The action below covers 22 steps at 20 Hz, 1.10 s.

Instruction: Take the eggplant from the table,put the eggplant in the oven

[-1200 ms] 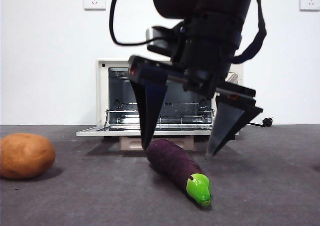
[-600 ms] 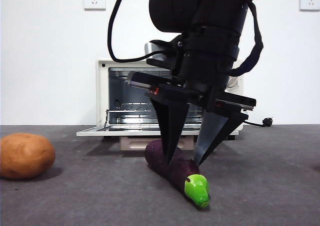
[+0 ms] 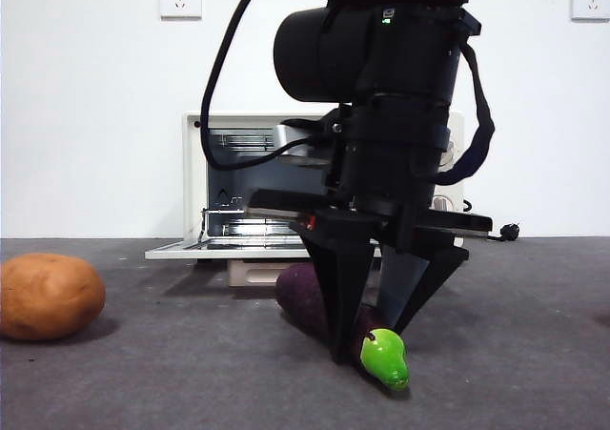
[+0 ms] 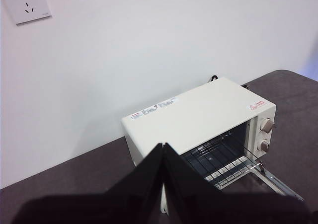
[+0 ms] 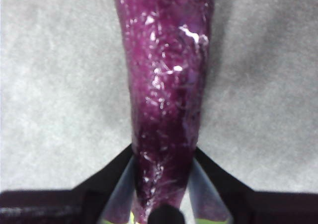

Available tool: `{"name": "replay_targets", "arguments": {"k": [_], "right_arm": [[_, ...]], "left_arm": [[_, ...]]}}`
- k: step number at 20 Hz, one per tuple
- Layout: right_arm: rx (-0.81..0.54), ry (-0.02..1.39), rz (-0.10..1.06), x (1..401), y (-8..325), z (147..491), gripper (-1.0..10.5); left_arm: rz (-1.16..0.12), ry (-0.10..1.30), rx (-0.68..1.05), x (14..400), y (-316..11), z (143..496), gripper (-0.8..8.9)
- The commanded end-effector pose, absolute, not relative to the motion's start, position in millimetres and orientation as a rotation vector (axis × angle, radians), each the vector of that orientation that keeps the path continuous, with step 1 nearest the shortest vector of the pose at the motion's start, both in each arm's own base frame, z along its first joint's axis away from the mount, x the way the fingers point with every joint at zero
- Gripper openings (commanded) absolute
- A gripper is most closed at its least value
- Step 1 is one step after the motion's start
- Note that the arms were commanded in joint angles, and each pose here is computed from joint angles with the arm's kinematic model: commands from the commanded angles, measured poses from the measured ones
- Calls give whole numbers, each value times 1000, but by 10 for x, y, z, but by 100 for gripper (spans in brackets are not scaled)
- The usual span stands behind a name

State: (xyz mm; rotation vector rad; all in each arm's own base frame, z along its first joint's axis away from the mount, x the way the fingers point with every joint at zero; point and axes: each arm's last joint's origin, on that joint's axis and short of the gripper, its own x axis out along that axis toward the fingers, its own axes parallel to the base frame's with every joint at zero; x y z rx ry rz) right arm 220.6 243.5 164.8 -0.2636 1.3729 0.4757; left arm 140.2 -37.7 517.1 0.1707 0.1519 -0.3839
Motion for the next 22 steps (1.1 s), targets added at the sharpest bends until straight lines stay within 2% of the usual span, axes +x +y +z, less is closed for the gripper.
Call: {"name": "replay_targets", "arguments": {"k": [1, 6, 9, 13, 19, 22], "right_arm": [[-288, 1336, 505, 2110, 2455, 1737, -7], [-219, 1198, 601, 1944, 2356, 2262, -8], [-177, 1128, 614, 1975, 2255, 2473, -8], [-35, 1106, 651, 2238, 2115, 2608, -8], [165, 1100, 624, 2783, 1768, 2671, -8], [219, 1104, 601, 3068, 1696, 2651, -8]], "left_arm": [[-387, 142, 172, 1385, -375, 5184, -5], [-387, 145, 172, 1394, -378, 5180, -5], [-388, 146, 172, 1394, -378, 5180, -5], [-388, 149, 172, 1379, -374, 5178, -5], [-414, 160, 175, 1349, -403, 5167, -5], [-437, 156, 180, 1329, -432, 5168, -5]]}}
